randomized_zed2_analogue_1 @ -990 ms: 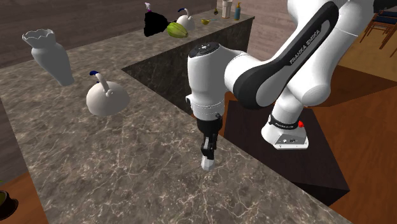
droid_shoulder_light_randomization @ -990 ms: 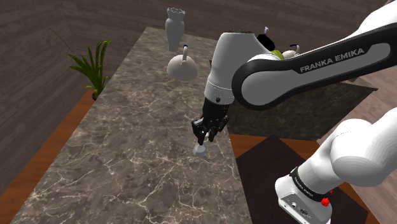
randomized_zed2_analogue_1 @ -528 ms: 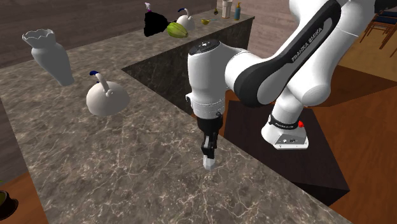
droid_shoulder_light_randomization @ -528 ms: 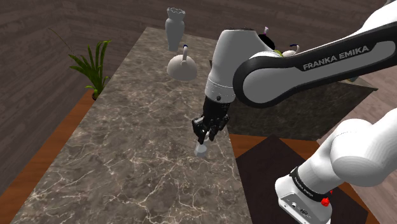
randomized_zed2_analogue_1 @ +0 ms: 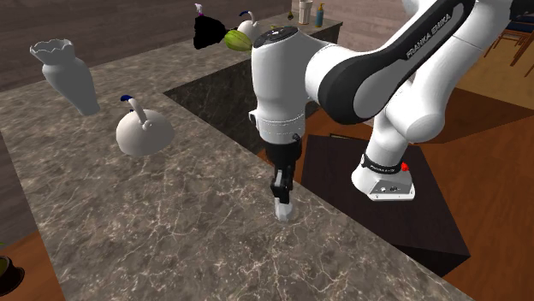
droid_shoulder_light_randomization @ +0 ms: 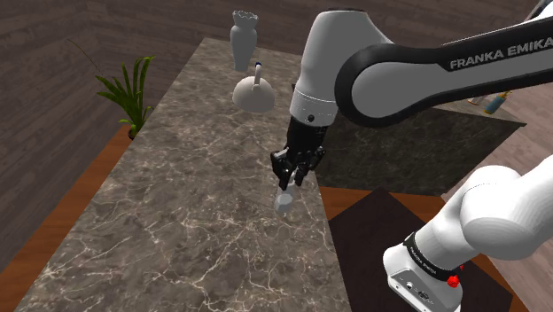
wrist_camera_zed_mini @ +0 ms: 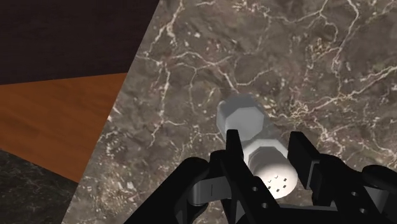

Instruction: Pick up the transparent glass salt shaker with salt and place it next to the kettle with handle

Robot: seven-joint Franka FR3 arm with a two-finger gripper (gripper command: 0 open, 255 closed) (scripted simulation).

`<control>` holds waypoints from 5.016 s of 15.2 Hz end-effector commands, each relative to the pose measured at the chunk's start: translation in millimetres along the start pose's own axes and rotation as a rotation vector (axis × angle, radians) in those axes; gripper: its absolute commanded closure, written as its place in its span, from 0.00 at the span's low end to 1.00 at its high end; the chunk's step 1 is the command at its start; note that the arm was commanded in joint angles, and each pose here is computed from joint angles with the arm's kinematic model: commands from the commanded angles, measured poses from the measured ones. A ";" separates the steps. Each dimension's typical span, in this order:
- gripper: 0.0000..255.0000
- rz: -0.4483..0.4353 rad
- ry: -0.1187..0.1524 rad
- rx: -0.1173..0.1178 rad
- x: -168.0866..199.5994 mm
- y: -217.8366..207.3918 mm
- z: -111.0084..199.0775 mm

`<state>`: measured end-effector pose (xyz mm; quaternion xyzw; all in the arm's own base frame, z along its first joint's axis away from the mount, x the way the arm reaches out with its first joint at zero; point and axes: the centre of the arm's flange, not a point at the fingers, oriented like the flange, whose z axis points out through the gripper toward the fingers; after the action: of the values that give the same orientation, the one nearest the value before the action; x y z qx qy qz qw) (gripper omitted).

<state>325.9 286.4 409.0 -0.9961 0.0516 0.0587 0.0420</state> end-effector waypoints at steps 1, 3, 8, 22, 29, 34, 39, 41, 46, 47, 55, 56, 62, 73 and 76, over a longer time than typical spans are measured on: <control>1.00 0.000 0.000 0.000 -0.4 0.1 -10.7; 1.00 0.000 0.000 0.000 -1.7 -0.7 -21.2; 1.00 0.000 0.000 0.000 -4.9 -2.7 -47.3; 1.00 0.000 0.000 0.000 -13.9 -8.5 -120.5; 1.00 0.000 0.000 0.000 -18.4 -11.4 -157.1; 1.00 0.000 0.000 0.000 -21.6 -13.4 -183.2; 1.00 0.000 0.000 0.000 -12.6 -8.4 -204.4; 1.00 0.000 0.000 0.000 10.0 4.6 -208.2; 1.00 0.000 0.000 0.000 66.7 37.1 -217.7; 1.00 0.000 0.000 0.000 78.0 43.6 -219.6; 1.00 0.000 0.000 0.000 168.6 95.6 -234.8; 1.00 0.000 0.000 0.000 179.9 102.1 -236.7; 1.00 0.000 0.000 0.000 247.9 141.2 -248.1; 1.00 0.000 0.000 0.000 314.0 179.3 -232.5; 1.00 0.000 0.000 0.000 315.9 180.5 -216.8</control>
<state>643.5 57.5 577.3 -0.9960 0.0518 0.0592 0.0419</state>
